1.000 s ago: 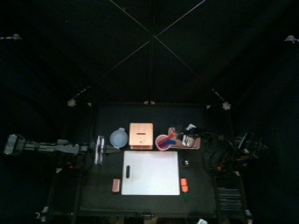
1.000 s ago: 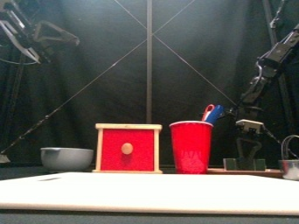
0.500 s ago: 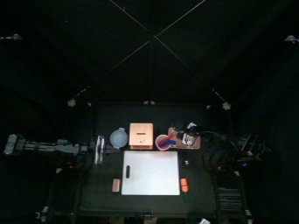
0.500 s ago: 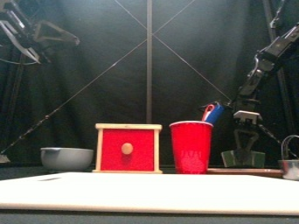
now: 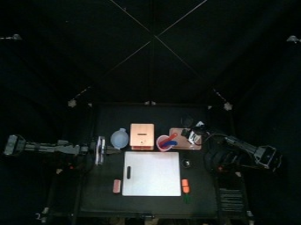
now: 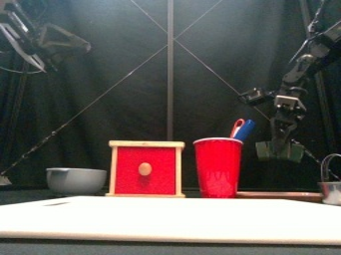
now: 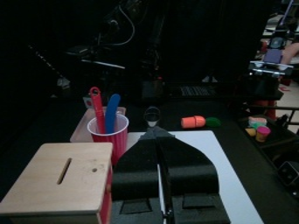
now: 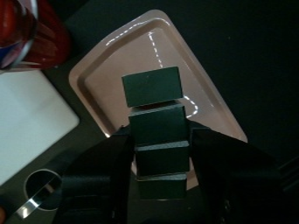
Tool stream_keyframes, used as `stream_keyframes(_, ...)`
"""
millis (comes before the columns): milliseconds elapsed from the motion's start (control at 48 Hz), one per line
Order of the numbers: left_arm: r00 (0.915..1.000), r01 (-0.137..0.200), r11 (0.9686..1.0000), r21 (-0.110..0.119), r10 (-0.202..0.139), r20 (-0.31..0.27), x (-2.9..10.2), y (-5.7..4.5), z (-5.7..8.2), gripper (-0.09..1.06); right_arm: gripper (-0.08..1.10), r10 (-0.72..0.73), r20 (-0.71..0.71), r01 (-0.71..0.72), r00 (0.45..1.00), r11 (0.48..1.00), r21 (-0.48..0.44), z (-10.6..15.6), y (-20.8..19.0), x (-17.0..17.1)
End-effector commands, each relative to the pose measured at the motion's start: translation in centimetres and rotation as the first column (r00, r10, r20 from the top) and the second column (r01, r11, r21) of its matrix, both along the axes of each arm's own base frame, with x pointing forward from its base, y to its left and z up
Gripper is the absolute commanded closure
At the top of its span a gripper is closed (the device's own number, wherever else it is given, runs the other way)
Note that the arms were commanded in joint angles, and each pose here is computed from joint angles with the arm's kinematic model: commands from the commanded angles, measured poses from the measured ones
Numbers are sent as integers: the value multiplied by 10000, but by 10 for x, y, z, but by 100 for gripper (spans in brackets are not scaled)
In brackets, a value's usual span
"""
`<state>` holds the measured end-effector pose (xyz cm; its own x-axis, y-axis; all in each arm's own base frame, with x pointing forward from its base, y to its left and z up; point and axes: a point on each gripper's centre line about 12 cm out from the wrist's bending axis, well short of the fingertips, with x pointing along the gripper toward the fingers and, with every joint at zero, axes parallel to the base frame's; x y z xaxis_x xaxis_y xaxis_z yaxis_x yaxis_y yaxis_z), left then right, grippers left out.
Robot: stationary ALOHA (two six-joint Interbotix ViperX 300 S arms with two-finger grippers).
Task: Place sushi on board then cut the sushi with the knife then place the pieces on the plate
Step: Place the sushi on the board
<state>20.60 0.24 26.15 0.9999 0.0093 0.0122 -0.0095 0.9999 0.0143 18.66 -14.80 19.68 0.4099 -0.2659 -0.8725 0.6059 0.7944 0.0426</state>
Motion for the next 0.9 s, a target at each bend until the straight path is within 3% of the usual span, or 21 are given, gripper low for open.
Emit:
stream_keyframes(21, 9997, -29, 10000, 3, 29, 230, 2, 1, 7, 99, 54, -349, 778, 358, 9964, 9993, -108, 25, 11, -4)
stream_keyframes(208, 9997, -55, 10000, 17, 54, 230, 2, 1, 7, 99, 54, -1007, 1900, 1025, 9766, 9947, 1, 46, 36, -20)
stream_keyframes(417, 9997, -147, 9999, 17, 146, 214, 2, 3, 6, 99, 54, -1689, 2625, 1590, 9500, 9855, 584, 51, 58, -34)
stream_keyframes(604, 9997, -146, 9999, 2, 146, 199, 2, 3, 6, 99, 54, -1976, 3211, 1622, 9262, 9777, 1335, 45, 75, -26)
stream_keyframes(896, 9997, -151, 9999, -13, 152, 184, 2, 3, 6, 99, 52, -1793, 4077, 1214, 8953, 9790, 1640, 47, 95, -6)
